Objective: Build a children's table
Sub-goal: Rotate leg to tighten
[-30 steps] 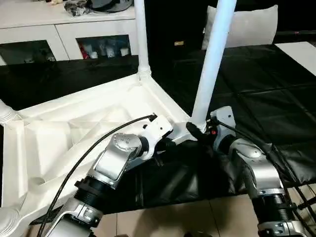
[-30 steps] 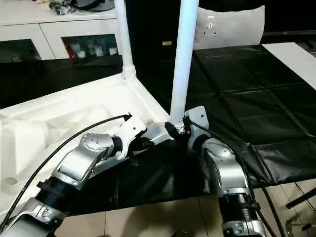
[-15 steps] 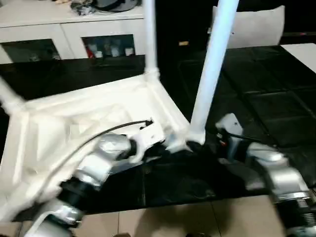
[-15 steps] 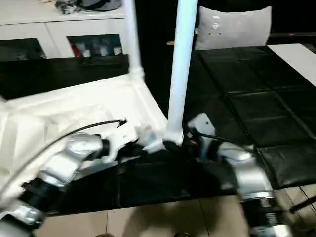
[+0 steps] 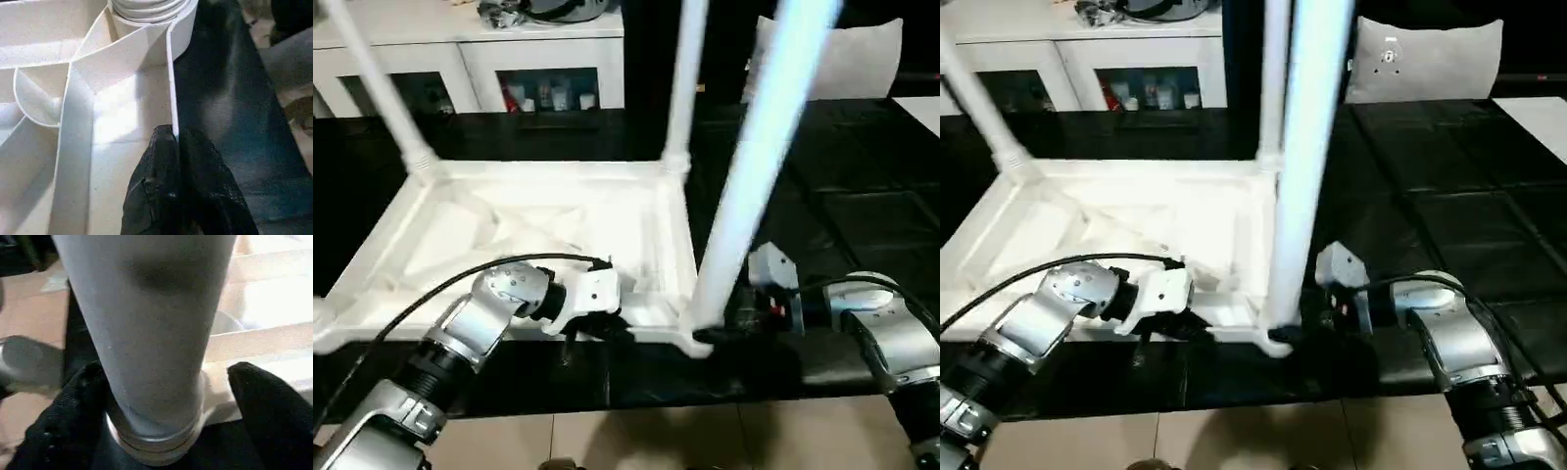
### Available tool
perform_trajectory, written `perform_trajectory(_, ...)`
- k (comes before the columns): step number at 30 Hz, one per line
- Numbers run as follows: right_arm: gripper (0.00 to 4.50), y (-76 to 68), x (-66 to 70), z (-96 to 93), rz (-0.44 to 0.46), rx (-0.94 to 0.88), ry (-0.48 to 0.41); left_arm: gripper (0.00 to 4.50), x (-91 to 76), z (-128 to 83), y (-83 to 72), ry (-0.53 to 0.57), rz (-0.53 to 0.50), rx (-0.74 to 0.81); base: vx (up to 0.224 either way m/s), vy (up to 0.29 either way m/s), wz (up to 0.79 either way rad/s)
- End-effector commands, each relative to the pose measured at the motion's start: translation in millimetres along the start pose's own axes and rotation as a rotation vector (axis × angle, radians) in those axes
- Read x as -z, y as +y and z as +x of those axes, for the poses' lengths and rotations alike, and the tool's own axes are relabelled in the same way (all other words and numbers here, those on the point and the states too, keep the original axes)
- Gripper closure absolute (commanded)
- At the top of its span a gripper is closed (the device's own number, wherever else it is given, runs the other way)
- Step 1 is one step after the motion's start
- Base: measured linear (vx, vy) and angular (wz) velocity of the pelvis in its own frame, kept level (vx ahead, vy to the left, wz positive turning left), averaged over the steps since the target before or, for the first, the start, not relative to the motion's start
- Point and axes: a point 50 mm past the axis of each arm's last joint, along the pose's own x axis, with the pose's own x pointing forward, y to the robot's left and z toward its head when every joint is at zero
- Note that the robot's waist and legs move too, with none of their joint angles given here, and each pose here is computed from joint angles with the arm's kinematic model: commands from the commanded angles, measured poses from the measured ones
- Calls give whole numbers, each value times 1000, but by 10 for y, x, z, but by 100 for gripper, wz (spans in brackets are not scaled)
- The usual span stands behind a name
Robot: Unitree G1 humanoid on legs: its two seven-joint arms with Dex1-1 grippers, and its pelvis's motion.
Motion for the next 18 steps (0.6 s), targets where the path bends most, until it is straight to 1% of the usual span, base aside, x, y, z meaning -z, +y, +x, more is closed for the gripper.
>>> perform_trajectory(1, 77, 0, 9, -6, 9, -10, 1, 450, -22, 22, -15, 32, 43, 62, 0, 0, 0)
perform_trajectory(4, 91, 3, 14, -2, 18, -23, -7, 450, -22, 27, -12, 29, 44, 66, 0, 0, 0)
perform_trajectory(7, 126, 11, 24, 8, 28, -39, -15, 450, -18, 36, -15, 23, 43, 72, 0, 0, 0)
perform_trajectory(9, 140, 12, 26, 7, 29, -42, -14, 450, -17, 38, -16, 22, 44, 74, 0, 0, 0)
perform_trajectory(10, 140, 16, 30, 10, 32, -45, -16, 450, -14, 39, -19, 22, 43, 75, 0, 0, 0)
perform_trajectory(12, 169, 32, 29, 26, 48, -52, -37, 450, -11, 44, -26, 13, 32, 71, 0, 0, 0)
perform_trajectory(17, 183, 75, -22, 134, 110, -12, -142, 450, -61, 81, -26, -70, -61, 6, 0, 0, 0)
perform_trajectory(18, 183, 74, -22, 134, 111, -12, -143, 450, -61, 81, -26, -70, -61, 6, 0, 0, 0)
